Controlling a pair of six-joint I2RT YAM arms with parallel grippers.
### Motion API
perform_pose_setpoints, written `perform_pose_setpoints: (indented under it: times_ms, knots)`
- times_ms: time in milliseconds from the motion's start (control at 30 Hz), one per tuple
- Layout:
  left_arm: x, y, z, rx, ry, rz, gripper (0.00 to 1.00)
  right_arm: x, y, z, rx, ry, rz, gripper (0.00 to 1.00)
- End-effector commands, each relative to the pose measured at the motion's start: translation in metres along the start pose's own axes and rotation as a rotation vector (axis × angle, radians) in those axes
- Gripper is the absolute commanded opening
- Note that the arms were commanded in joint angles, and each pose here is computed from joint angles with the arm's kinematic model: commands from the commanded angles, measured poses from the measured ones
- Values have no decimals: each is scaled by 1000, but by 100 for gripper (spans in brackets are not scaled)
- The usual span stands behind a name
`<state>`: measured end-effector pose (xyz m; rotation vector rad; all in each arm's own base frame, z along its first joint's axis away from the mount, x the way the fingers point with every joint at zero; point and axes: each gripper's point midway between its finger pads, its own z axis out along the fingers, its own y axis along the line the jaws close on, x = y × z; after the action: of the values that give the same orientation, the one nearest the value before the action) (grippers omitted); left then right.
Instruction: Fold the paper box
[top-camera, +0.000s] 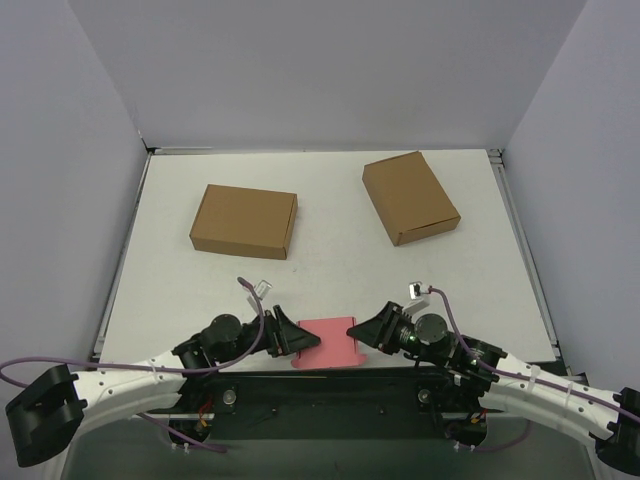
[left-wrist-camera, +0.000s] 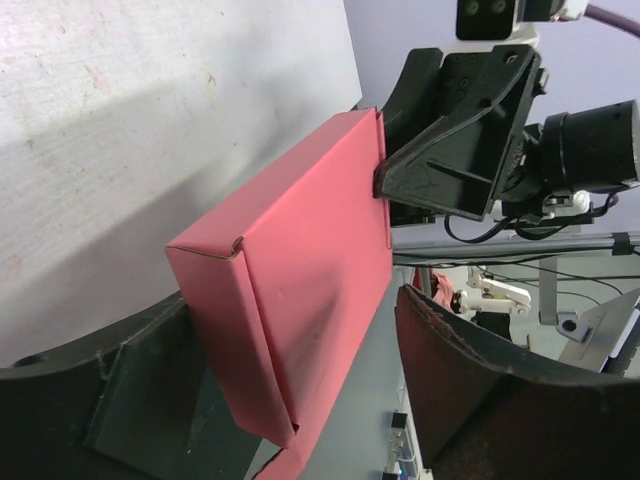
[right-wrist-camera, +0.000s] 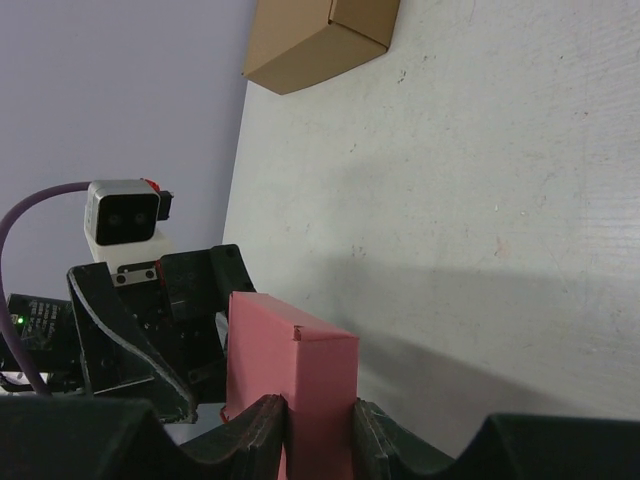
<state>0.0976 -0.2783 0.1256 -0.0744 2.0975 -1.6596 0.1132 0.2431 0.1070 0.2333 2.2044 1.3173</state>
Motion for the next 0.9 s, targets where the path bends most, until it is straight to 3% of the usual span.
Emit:
perform_pose_setpoints:
  times_ms: [0,67,233,333,367,467,567,700,867]
  knots:
    - [7,-25,-2,119,29,-8,76,-12,26,-1,-60,-30,-20,3]
    - [9,-29,-2,133,39,-15,63,-12,26,1,-60,-30,-23,3]
    - [9,-28,-5,127,31,-32,52,-13,24,0,-38,-32,-60,10]
    - [6,-27,-8,122,13,-58,46,-15,21,-1,3,-22,-127,28]
    - [5,-26,-8,116,4,-68,45,-15,19,-2,24,-13,-149,42]
    - [4,-21,-11,83,7,-91,41,-20,14,-5,93,-6,-247,65]
    - [3,-19,-12,51,19,-89,37,-24,17,-6,128,14,-337,72]
    - [4,-14,-13,33,93,-112,29,-31,23,-3,169,37,-445,73]
    - [-18,-17,-10,67,108,-163,28,-51,36,1,185,-8,-609,75]
